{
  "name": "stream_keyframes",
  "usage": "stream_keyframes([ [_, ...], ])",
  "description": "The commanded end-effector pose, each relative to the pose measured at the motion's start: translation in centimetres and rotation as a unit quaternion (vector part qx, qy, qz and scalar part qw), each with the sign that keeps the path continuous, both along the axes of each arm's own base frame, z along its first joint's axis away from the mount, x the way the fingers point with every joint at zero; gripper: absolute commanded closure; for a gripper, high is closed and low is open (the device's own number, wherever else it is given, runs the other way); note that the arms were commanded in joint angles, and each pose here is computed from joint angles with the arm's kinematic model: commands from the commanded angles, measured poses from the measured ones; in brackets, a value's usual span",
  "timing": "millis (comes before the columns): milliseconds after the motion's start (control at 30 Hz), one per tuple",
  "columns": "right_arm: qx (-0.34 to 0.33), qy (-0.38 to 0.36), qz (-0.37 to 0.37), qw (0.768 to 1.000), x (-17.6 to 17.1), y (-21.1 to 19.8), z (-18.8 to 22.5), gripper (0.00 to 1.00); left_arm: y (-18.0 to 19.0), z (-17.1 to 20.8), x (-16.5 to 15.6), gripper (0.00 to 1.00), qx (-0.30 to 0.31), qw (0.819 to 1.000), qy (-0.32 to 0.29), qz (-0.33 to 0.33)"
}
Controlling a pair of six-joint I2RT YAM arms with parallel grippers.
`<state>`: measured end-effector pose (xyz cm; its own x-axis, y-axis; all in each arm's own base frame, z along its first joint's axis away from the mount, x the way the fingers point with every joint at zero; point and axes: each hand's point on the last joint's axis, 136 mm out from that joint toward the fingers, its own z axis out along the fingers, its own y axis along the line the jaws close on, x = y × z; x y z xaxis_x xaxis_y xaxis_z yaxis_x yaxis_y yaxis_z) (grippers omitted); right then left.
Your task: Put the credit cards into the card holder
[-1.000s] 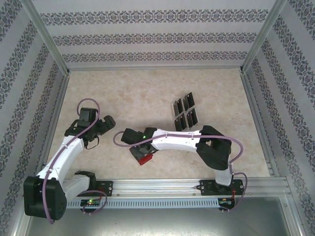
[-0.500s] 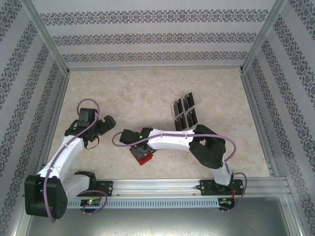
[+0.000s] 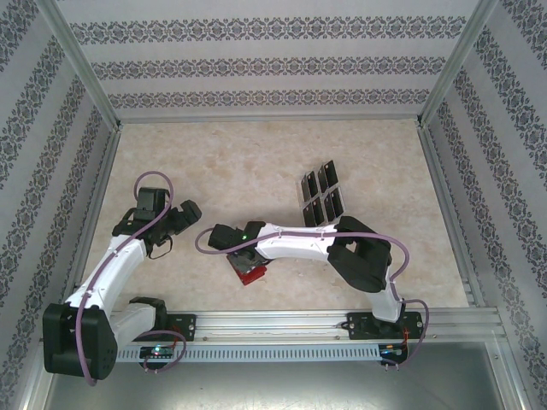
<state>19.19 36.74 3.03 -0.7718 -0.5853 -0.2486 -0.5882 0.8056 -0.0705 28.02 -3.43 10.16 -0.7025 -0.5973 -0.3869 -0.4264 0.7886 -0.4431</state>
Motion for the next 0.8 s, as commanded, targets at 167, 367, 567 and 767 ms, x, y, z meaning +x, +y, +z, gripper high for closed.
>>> stream_keyframes([
  [167,0.01,-0.002,-0.017,1.0,0.9,-1.3,0.8,1.0,-0.2,0.2,0.3,0.0,-0.016,1.0,-0.007,-0.003],
  [367,0.09,0.004,-0.058,0.994,2.5,-1.5,3.1,1.0,-1.6,0.2,0.3,0.0,-0.054,0.998,-0.006,-0.017],
  [567,0.181,0.045,-0.112,0.976,3.8,-1.6,3.7,1.0,-4.1,-0.5,0.2,0.0,-0.095,0.995,-0.004,-0.037],
  [767,0.233,0.078,-0.147,0.958,4.2,-1.6,2.8,1.0,-7.9,-2.0,0.4,0.0,-0.111,0.991,0.009,-0.078],
])
